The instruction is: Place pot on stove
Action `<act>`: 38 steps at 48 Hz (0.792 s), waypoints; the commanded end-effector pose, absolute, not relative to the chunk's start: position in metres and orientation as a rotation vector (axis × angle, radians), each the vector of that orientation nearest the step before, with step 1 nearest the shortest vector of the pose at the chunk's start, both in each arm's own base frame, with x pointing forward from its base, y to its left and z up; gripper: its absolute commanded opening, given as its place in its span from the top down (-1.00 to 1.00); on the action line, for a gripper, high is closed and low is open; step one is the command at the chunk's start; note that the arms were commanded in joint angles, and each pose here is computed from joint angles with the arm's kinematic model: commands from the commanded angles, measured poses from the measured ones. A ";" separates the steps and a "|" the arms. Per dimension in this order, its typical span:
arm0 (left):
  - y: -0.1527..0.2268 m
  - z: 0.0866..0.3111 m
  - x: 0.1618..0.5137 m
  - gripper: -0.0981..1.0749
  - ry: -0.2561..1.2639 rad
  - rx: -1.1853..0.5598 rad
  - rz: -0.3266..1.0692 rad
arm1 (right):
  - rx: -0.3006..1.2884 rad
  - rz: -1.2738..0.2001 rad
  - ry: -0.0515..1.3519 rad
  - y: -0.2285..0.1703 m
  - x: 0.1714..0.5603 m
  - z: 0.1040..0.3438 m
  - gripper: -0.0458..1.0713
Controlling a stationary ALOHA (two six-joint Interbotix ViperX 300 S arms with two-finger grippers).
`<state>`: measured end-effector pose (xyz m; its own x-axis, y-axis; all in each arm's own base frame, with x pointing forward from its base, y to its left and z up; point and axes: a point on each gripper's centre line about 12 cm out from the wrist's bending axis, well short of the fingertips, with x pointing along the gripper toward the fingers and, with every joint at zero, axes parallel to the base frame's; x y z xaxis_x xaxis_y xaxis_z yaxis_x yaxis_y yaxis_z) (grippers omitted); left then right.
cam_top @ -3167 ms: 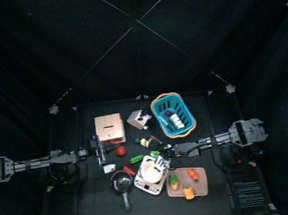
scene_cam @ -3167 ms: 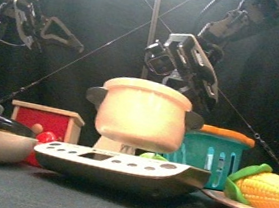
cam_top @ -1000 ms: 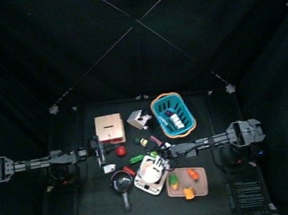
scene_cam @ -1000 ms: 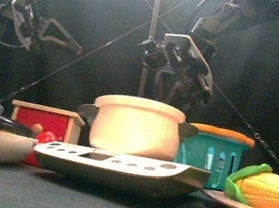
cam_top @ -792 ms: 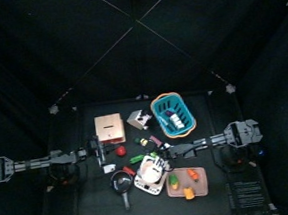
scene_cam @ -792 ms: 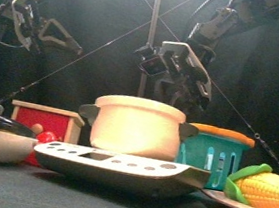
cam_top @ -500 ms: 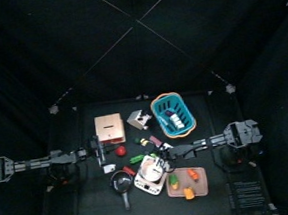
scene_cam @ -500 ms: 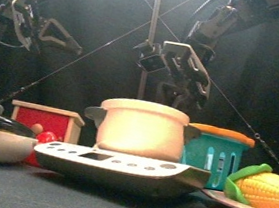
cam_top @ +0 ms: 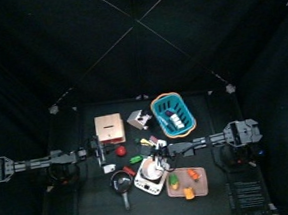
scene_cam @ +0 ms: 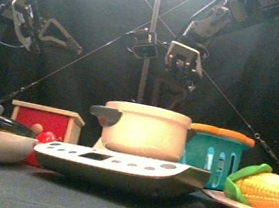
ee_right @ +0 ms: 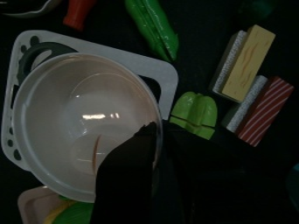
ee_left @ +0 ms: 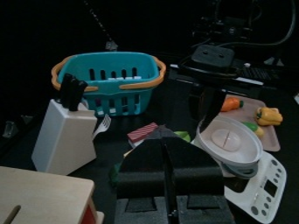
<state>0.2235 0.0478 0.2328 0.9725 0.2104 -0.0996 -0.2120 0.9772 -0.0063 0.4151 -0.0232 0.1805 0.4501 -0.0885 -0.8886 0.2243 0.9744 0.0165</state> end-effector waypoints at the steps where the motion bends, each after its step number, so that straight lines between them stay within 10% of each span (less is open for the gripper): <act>1: 0.049 0.237 0.225 0.81 0.085 -0.013 0.217 | 0.139 -0.166 1.001 -0.028 0.421 0.208 -0.11; 38: 0.049 0.237 0.225 0.81 0.085 -0.013 0.217 | 0.068 -0.035 0.971 -0.028 0.431 0.198 -0.16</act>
<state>0.2234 0.0481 0.2320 0.9722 0.2112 -0.1011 -0.2127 0.9771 -0.0034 0.4244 -0.0292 0.1821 0.5203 -0.0015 -0.8540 0.0739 0.9963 0.0433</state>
